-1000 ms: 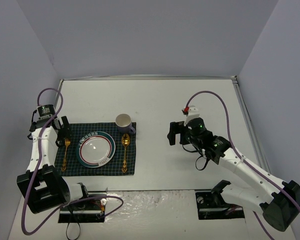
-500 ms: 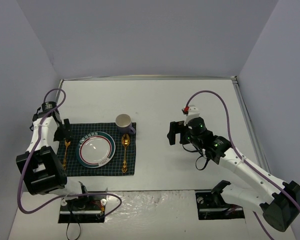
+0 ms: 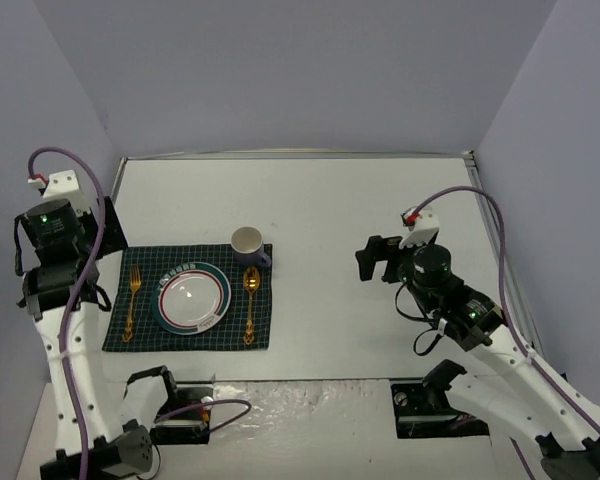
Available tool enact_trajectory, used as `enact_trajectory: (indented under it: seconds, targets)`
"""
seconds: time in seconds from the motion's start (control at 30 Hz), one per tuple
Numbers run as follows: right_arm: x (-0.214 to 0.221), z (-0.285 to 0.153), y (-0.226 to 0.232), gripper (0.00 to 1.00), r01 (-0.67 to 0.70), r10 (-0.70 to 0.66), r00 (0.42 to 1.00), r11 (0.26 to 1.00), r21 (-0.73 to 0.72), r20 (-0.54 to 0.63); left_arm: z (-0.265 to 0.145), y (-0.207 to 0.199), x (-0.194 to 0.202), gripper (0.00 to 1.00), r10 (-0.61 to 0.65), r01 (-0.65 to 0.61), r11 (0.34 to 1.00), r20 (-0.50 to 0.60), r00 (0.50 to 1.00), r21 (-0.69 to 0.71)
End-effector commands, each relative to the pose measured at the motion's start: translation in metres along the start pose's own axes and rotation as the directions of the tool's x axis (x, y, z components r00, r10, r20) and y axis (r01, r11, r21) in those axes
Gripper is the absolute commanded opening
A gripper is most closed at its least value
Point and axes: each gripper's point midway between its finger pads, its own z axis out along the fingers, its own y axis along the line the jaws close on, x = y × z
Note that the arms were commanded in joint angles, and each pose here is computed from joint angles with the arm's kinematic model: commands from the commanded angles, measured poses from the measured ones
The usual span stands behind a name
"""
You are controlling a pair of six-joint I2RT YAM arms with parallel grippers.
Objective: Set the dinner table for one person
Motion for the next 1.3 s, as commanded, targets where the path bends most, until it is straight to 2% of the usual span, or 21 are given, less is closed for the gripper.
enact_trajectory:
  seconds: [0.0, 0.23, 0.53, 0.7, 0.87, 1.27]
  targets:
    - [-0.066, -0.033, -0.022, 1.00, -0.015, -0.008, 0.978, 0.994, 0.112, 0.210, -0.052, -0.012, -0.025, 0.90, 0.012, -0.023, 0.996, 0.132, 0.991, 0.084]
    - [-0.093, -0.083, -0.063, 1.00, -0.073, -0.025, 0.936, 0.962, 0.264, 0.352, -0.114, -0.010, -0.012, 0.91, 0.015, -0.044, 0.992, 0.241, 0.970, 0.115]
    - [-0.099, -0.136, -0.094, 1.00, -0.188, 0.011, 0.866, 0.934, 0.305, 0.500, -0.162, 0.024, 0.028, 0.91, -0.072, 0.033, 0.992, 0.335, 0.939, 0.121]
    - [-0.097, -0.151, -0.111, 1.00, -0.210, -0.015, 0.853, 0.906, 0.368, 0.522, -0.167, 0.030, 0.046, 0.91, -0.110, 0.049, 0.984, 0.369, 0.923, 0.170]
    - [-0.093, -0.155, -0.117, 1.00, -0.217, -0.020, 0.850, 0.897, 0.384, 0.527, -0.160, 0.034, 0.060, 0.91, -0.083, 0.039, 0.990, 0.332, 0.940, 0.137]
    - [-0.082, -0.148, -0.113, 1.00, -0.168, -0.045, 0.863, 0.913, 0.371, 0.503, -0.152, 0.028, 0.059, 0.91, -0.081, 0.039, 0.989, 0.310, 0.947, 0.140]
